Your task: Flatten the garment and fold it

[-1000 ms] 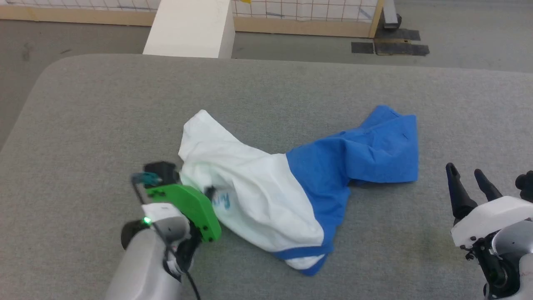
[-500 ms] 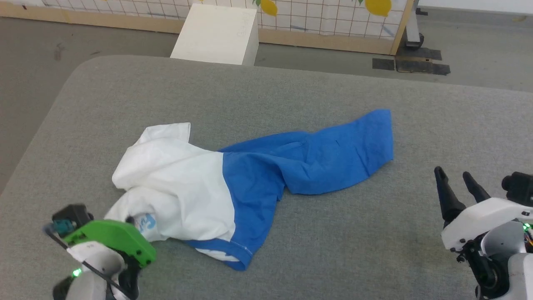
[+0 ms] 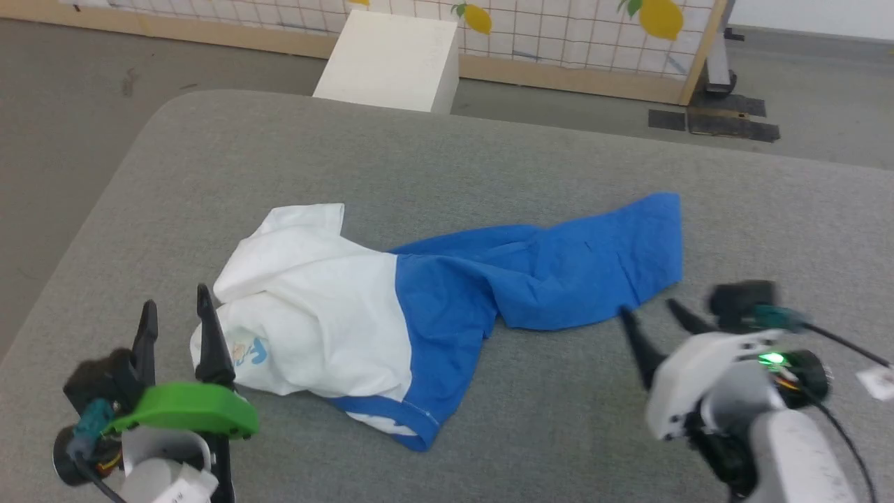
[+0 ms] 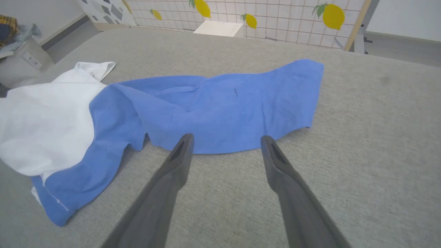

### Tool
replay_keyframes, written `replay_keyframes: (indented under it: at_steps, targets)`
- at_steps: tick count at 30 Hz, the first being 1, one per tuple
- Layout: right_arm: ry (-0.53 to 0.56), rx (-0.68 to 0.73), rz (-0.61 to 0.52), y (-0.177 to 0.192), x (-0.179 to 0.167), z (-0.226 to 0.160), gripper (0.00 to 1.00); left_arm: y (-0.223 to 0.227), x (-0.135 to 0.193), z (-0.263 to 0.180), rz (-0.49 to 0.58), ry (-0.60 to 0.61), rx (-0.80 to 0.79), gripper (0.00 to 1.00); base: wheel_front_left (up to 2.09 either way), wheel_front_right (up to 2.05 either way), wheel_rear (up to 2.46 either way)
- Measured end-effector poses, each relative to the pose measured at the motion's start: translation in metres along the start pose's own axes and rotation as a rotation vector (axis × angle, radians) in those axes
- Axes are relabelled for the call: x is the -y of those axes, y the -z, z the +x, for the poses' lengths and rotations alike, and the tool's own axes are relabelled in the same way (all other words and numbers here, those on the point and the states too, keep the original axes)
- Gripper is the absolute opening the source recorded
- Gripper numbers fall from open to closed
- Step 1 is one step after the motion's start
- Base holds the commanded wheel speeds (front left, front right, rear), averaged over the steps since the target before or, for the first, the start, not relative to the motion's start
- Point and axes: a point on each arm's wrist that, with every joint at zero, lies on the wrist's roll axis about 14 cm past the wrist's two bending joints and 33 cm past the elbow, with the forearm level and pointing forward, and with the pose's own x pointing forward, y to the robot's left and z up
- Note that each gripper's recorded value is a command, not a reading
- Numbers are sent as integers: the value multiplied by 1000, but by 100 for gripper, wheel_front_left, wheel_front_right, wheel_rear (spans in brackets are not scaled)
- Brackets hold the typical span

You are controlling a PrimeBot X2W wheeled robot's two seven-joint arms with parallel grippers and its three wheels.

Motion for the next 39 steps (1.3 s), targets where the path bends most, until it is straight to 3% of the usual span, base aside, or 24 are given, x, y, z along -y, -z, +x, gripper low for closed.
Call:
replay_keyframes:
  at_steps: [10, 18, 24, 25, 26, 34, 39]
  targets:
    - [-202, -235, -301, 23, -79, 44, 100, 18, -3, -17, 16, -36, -24, 100, 0, 0, 0]
    - [-199, -425, -453, 52, -76, 80, 100, 29, 1, -11, 7, -33, -54, 100, 0, 0, 0]
    - [-231, -548, -495, 80, -81, 89, 100, 36, -5, -9, 16, -53, -77, 100, 0, 0, 0]
    - [-234, -552, -493, 80, -82, 90, 33, 37, -6, -9, 18, -57, -80, 100, 0, 0, 0]
    - [-239, -551, -486, 80, -83, 92, 0, 37, -7, -9, 19, -60, -81, 100, 0, 0, 0]
    - [-215, -346, -302, 31, -72, 97, 0, 32, 1, -4, -1, -37, -61, 100, 0, 0, 0]
    - [-87, -153, -210, -30, -21, 86, 0, 26, 8, -1, -11, -12, -39, 100, 0, 0, 0]
